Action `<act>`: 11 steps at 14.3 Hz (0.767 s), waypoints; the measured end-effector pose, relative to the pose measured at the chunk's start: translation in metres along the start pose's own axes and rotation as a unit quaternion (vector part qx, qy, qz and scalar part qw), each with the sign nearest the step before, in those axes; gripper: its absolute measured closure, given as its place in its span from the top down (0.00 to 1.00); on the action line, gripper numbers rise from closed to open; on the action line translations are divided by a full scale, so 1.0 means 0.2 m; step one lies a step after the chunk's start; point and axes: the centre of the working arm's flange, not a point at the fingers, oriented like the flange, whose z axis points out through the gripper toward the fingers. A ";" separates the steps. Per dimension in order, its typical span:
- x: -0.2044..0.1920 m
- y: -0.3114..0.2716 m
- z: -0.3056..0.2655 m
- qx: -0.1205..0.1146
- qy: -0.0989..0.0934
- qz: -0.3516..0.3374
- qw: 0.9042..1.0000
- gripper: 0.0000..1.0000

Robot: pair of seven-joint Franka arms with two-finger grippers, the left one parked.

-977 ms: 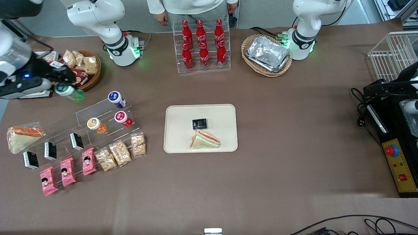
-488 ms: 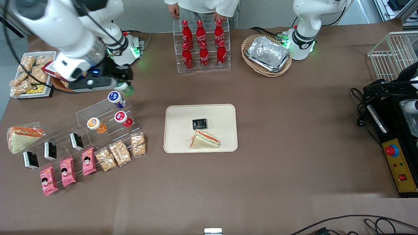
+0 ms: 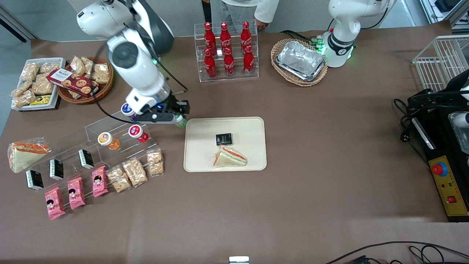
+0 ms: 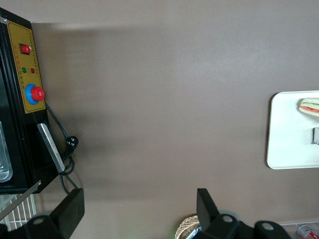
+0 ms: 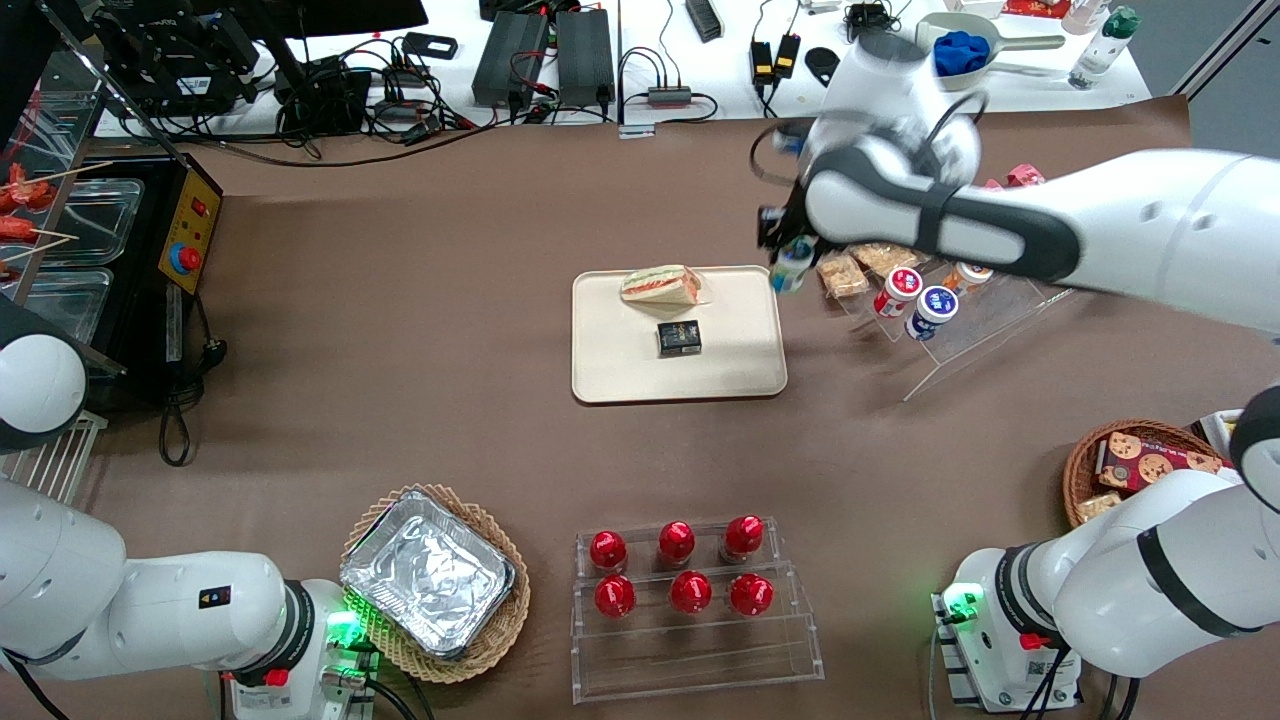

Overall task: Place green gum on tray
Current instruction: 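Carry the green gum bottle over to the cream tray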

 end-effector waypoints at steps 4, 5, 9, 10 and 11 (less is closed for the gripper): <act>-0.02 -0.04 0.45 -0.005 0.015 0.015 1.000 0.59; -0.01 -0.04 0.55 -0.005 0.020 0.016 1.000 0.59; -0.02 0.00 0.83 -0.008 0.033 0.016 0.999 0.59; -0.03 -0.01 0.86 -0.009 0.034 0.015 0.999 0.59; -0.05 -0.02 0.87 -0.009 0.033 0.016 0.999 0.59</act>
